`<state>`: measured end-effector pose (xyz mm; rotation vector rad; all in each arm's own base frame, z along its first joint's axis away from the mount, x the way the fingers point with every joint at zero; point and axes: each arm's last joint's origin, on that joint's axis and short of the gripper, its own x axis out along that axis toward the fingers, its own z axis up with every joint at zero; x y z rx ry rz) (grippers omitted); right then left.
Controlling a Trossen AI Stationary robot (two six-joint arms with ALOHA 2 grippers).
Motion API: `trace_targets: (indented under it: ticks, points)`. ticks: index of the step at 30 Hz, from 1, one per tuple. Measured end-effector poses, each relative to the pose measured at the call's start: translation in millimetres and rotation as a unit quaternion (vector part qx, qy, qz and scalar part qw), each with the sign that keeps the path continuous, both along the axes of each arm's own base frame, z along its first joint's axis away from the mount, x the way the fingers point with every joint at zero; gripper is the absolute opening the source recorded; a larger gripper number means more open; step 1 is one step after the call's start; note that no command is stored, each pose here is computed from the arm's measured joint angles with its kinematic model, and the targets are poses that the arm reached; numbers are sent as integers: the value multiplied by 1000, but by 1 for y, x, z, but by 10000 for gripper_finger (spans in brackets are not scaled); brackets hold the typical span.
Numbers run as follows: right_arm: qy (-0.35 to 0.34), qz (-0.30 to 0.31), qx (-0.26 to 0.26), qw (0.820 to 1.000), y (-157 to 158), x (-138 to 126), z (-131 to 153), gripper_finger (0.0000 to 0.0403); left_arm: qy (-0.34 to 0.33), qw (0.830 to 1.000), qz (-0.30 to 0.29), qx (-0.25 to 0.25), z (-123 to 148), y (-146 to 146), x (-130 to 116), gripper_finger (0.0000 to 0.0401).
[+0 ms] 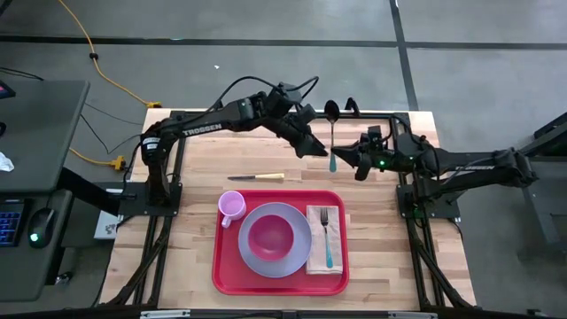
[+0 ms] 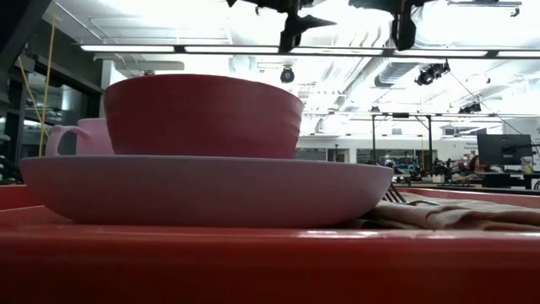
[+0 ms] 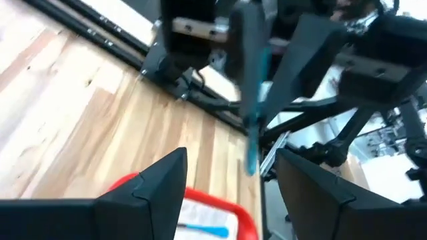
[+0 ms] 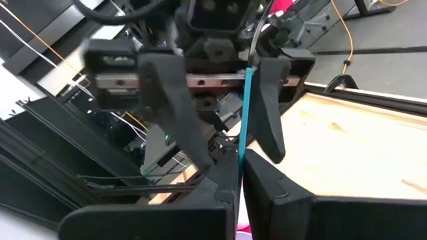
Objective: Set up tray
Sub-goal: Put the blue spoon on the brown napkin to the left of the blue fork
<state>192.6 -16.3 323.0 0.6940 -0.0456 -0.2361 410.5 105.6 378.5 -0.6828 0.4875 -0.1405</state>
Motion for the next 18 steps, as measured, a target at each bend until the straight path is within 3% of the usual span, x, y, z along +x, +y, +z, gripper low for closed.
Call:
trace_targets:
  ticks: [6,11,18]
  points:
    - [16,-6,17,1000,0,-6,-2,0,52,998,0,19,-7,4,-10,255]
    - [29,-19,33,999,0,-17,-2,0,92,991,43,83,-2,3,-25,255]
    - [51,-30,67,996,1,-36,-4,0,70,983,63,158,25,-1,-49,255]
